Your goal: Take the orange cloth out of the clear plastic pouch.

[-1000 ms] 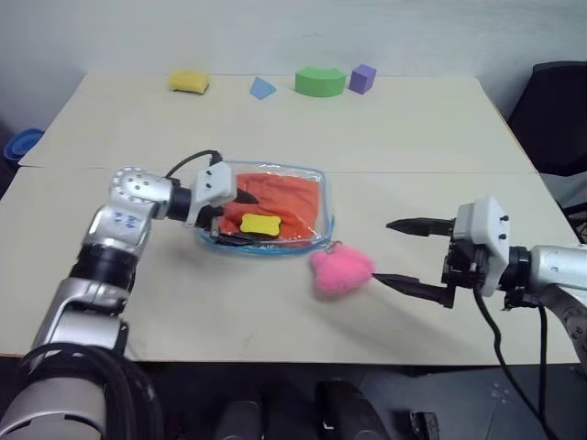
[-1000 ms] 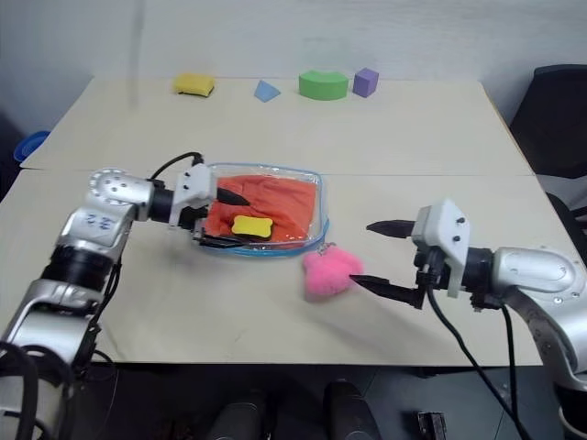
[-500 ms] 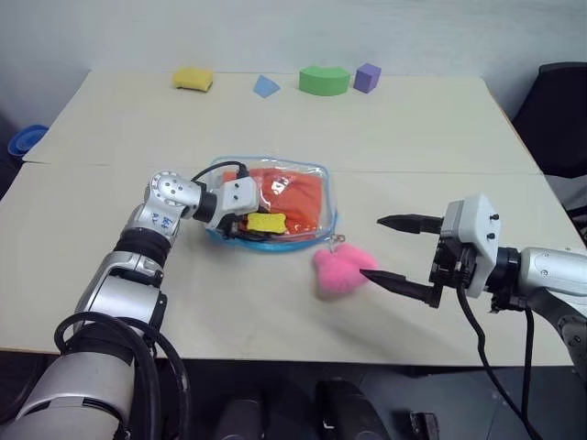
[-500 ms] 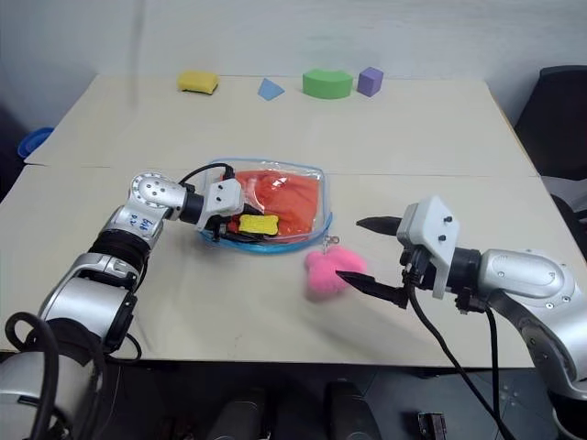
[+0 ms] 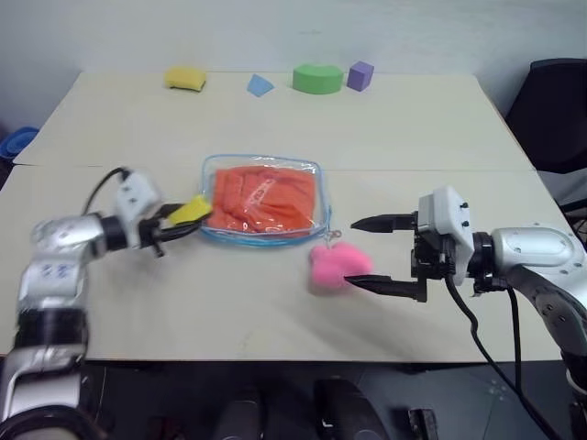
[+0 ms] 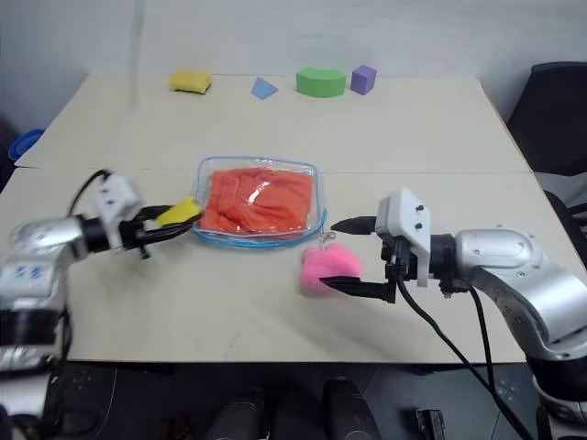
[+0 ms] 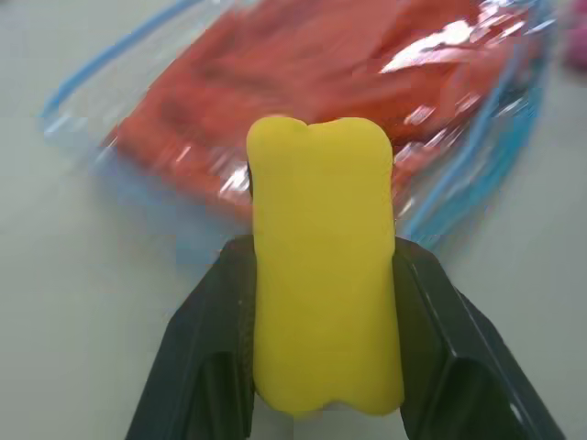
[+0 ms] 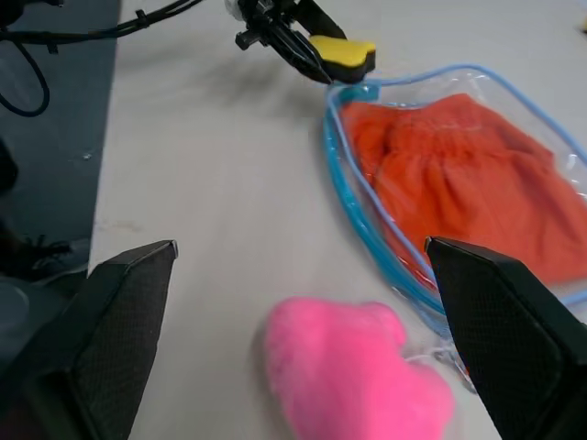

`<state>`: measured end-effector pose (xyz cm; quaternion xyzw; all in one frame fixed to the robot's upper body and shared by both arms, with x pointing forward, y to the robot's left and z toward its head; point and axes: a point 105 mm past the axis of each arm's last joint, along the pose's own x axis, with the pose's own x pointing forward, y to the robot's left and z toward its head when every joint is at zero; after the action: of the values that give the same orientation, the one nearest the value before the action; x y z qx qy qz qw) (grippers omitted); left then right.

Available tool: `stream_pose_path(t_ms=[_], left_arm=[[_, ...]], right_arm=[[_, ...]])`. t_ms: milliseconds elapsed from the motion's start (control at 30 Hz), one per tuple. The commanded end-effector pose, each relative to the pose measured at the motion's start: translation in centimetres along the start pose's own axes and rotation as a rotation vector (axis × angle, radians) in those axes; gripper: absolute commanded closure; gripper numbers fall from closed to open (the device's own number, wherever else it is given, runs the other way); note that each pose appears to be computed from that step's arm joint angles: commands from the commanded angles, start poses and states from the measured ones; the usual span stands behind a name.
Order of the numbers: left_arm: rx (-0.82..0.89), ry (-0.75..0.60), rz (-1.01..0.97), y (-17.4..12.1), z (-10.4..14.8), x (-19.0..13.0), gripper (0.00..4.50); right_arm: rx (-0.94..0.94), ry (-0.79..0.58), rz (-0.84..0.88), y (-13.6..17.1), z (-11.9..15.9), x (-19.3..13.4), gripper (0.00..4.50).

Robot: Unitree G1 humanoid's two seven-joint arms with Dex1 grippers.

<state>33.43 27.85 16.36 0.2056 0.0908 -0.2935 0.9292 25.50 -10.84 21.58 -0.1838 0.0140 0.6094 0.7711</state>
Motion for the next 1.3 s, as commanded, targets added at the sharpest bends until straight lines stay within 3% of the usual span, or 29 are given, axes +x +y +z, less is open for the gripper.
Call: stream_pose_path(t_ms=[33, 133, 233, 433, 567, 633, 733, 833, 933, 1100, 1300], left_arm=[[-0.055, 0.085, 0.402, 4.3, -2.4, -6.4, 3.00], [-0.128, 0.174, 0.604, 5.1, -6.1, -10.6, 3.00], [-0.203, 0.216, 0.699, 4.8, -8.4, -12.3, 3.00], [-0.290, 0.208, 0.801, 4.6, -10.0, -13.9, 1.25], [-0.307, 0.207, 0.803, 4.4, -10.0, -14.4, 0.02], [-0.312, 0.181, 0.801, 4.6, -8.8, -15.3, 0.02], [-0.284, 0.037, 0.708, 4.8, -3.9, -15.7, 0.02], [-0.184, -0.070, 0.426, 2.6, 1.4, -13.0, 0.02], [-0.026, -0.054, 0.084, -1.3, 4.8, -8.7, 0.02], [0.321, 0.095, -0.286, -4.9, 4.4, -2.0, 0.02], [0.636, 0.170, -0.378, -3.6, 3.0, 4.5, 0.02]], right_arm=[[-0.032, -0.031, 0.059, 0.1, 0.6, 0.3, 0.00], [-0.034, -0.036, 0.097, -0.1, 0.5, 0.8, 0.00], [-0.039, -0.043, 0.126, -0.3, 0.6, 1.2, 0.00], [-0.041, -0.043, 0.146, -1.0, 0.6, 1.3, 0.00], [-0.042, -0.037, 0.141, -1.3, 0.5, 1.0, 0.00], [-0.038, -0.032, 0.126, -1.4, 0.4, 0.8, 0.00], [-0.024, -0.026, 0.101, -1.3, 0.2, 0.3, 0.00], [-0.012, -0.018, 0.079, -1.2, -0.1, -0.1, 0.00], [-0.002, -0.007, 0.049, -1.0, -0.5, -0.5, 0.00], [0.009, 0.000, -0.008, -0.5, -0.7, -1.0, 0.00], [0.025, 0.013, -0.072, 0.3, -0.9, -1.7, 0.00]])
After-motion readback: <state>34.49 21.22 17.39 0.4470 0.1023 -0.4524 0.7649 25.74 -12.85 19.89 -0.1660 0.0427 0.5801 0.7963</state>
